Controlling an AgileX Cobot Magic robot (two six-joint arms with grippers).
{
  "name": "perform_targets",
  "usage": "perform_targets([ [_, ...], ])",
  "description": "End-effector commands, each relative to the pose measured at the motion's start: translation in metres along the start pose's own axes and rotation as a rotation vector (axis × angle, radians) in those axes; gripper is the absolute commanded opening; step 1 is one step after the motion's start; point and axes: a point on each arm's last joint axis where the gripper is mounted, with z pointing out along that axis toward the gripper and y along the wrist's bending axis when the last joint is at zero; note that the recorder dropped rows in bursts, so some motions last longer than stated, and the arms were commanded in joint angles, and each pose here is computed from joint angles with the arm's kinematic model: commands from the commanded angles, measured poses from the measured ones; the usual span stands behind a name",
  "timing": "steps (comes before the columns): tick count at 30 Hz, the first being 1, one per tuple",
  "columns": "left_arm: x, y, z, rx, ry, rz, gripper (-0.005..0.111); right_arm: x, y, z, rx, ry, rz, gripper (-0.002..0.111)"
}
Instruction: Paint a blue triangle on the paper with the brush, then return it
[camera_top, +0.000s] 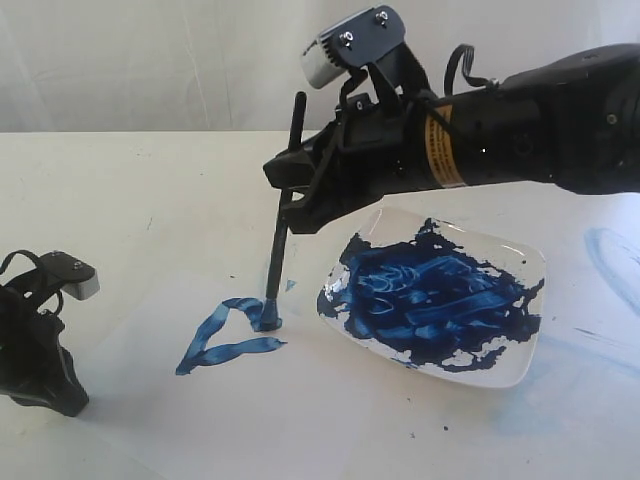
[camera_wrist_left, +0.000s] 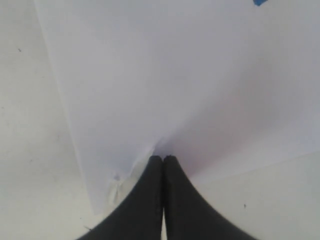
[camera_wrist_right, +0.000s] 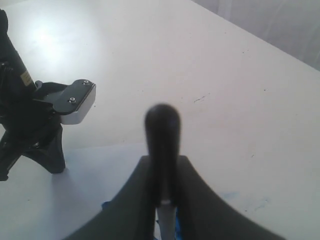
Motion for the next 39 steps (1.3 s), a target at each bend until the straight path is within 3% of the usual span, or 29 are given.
perform_targets([
  [1,0.002,-0.004,0.002,0.026,0.011,-0.006,0.0,0.001,-0.002,-0.001,0.004,0.015,0.079,0.0],
  [15,0.002,-0.004,0.002,0.028,0.013,-0.006,0.0,-0.011,0.006,-0.015,-0.012,-0.028,0.065,0.0],
  [29,0.002,-0.004,0.002,0.026,0.012,-0.006,0.0,-0.016,-0.003,-0.017,0.086,-0.047,0.059,0.0],
  [36,0.002,-0.004,0.002,0.026,0.012,-0.006,0.0,-0.038,-0.008,-0.021,0.106,-0.183,0.22,0.0],
  [39,0.002,-0.004,0.002,0.029,0.013,-0.006,0.0,-0.041,-0.016,-0.025,0.045,-0.202,0.255,0.0],
])
